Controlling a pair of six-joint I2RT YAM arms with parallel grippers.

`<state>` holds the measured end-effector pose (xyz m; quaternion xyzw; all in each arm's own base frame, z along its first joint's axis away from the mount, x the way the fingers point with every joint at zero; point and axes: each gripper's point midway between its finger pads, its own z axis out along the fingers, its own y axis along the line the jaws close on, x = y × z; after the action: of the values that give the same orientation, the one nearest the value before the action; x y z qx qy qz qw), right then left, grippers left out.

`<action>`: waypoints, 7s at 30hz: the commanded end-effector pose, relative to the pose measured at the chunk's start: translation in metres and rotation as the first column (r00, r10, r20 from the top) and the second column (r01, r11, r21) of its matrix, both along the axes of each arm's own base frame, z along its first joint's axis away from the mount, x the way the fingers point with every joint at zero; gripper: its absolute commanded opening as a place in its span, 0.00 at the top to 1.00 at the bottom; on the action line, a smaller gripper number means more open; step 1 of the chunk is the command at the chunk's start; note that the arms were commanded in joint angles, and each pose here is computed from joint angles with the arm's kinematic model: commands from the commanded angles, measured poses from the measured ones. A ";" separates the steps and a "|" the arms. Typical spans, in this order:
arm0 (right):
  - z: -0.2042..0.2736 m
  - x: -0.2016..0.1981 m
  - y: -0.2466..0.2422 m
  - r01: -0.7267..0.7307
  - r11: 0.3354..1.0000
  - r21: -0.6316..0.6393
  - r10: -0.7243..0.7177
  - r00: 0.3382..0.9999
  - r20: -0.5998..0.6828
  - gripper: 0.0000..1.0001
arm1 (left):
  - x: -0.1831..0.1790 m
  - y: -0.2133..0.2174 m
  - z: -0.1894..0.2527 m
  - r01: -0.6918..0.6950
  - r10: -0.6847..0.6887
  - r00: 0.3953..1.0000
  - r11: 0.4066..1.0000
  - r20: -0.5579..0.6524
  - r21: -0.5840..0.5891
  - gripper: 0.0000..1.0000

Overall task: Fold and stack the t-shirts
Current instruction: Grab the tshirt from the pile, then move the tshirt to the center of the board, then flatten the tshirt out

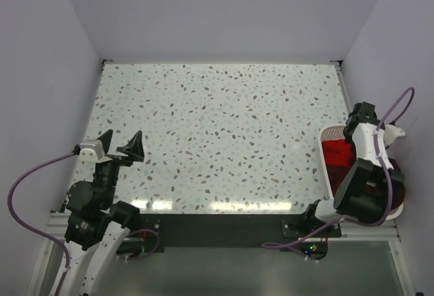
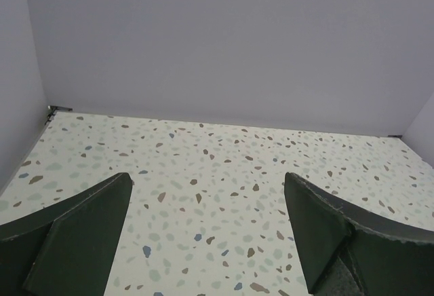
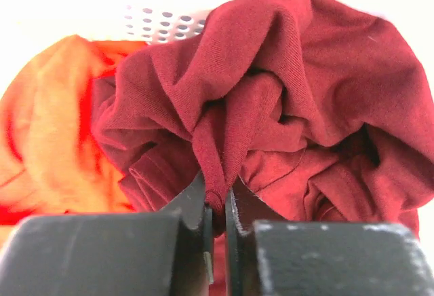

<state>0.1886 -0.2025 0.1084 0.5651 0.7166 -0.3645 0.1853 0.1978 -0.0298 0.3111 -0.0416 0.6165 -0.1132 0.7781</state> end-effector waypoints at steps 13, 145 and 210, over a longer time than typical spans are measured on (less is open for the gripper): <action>0.237 0.106 0.104 -0.513 0.779 -0.360 0.627 0.644 0.439 1.00 | 0.009 -0.002 -0.002 -0.010 0.011 1.000 1.000 -0.016 0.019 0.00; 0.078 0.003 0.428 -0.908 -0.374 -0.189 0.788 -0.419 0.452 0.21 | 0.242 -0.297 0.037 0.326 -0.375 0.833 0.927 -0.407 -0.186 0.13; -0.026 0.214 0.419 -0.983 -0.153 0.102 0.979 -0.137 0.151 0.39 | 0.109 -0.018 -0.301 -0.254 0.230 0.252 0.953 -0.940 0.165 0.53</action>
<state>0.3854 0.2137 0.0786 -0.1468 0.9294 -0.0047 0.3385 0.3187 -0.0586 0.0148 -0.2014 0.9377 0.0297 0.2815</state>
